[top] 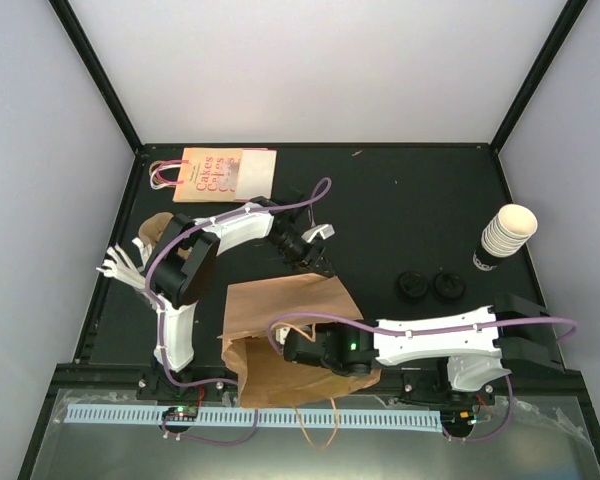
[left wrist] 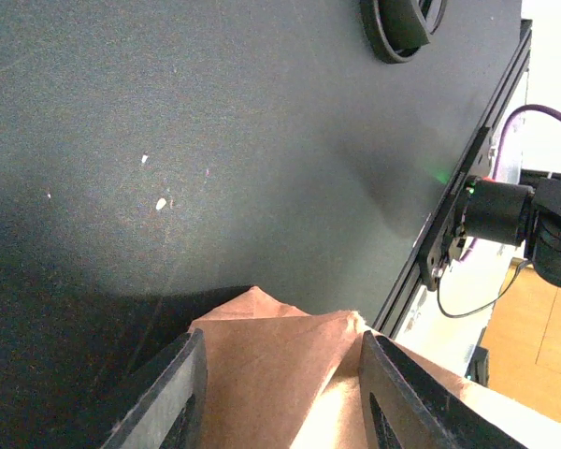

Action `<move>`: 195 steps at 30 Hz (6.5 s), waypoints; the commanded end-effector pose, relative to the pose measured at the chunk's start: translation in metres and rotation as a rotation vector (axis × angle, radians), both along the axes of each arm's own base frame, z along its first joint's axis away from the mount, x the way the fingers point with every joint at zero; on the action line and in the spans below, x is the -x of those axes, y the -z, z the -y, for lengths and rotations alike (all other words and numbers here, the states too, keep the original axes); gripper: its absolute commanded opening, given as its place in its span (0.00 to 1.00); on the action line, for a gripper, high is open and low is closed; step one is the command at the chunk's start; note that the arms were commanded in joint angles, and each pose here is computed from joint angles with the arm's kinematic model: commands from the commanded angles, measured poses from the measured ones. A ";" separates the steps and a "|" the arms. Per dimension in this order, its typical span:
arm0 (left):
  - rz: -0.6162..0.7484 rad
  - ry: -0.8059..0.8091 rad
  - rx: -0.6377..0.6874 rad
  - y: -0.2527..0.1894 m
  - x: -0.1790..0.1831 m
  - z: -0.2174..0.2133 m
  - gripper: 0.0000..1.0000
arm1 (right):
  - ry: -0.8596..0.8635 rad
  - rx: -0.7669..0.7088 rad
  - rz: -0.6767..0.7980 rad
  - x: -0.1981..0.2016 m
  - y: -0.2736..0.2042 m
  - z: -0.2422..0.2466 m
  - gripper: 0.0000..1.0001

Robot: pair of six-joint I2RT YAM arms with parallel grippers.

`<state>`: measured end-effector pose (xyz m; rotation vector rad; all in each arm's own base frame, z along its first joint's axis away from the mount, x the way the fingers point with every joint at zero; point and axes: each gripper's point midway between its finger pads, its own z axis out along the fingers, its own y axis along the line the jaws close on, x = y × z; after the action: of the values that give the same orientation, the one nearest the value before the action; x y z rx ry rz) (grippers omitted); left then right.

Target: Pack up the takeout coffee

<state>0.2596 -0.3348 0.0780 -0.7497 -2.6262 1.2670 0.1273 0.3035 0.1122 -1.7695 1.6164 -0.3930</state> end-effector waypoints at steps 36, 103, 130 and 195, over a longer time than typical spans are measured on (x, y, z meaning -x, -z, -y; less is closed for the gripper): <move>-0.020 0.032 0.006 -0.006 0.014 0.004 0.48 | -0.062 0.377 -0.272 0.040 0.094 0.058 0.61; 0.089 -0.037 0.080 -0.056 -0.026 0.008 0.72 | -0.076 0.028 -0.517 0.076 -0.068 0.008 1.00; 0.813 -0.434 0.023 -0.275 -0.071 -0.123 0.98 | 0.101 -0.241 -0.353 -0.039 -0.112 -0.027 1.00; 1.054 -0.353 0.179 -0.309 0.039 -0.156 0.63 | 0.248 -0.555 -0.164 -0.131 -0.194 -0.006 1.00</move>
<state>0.2182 -0.1825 0.3722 -1.3188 -3.5686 1.4444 0.2521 0.3054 0.2827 -1.2757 1.8852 0.0715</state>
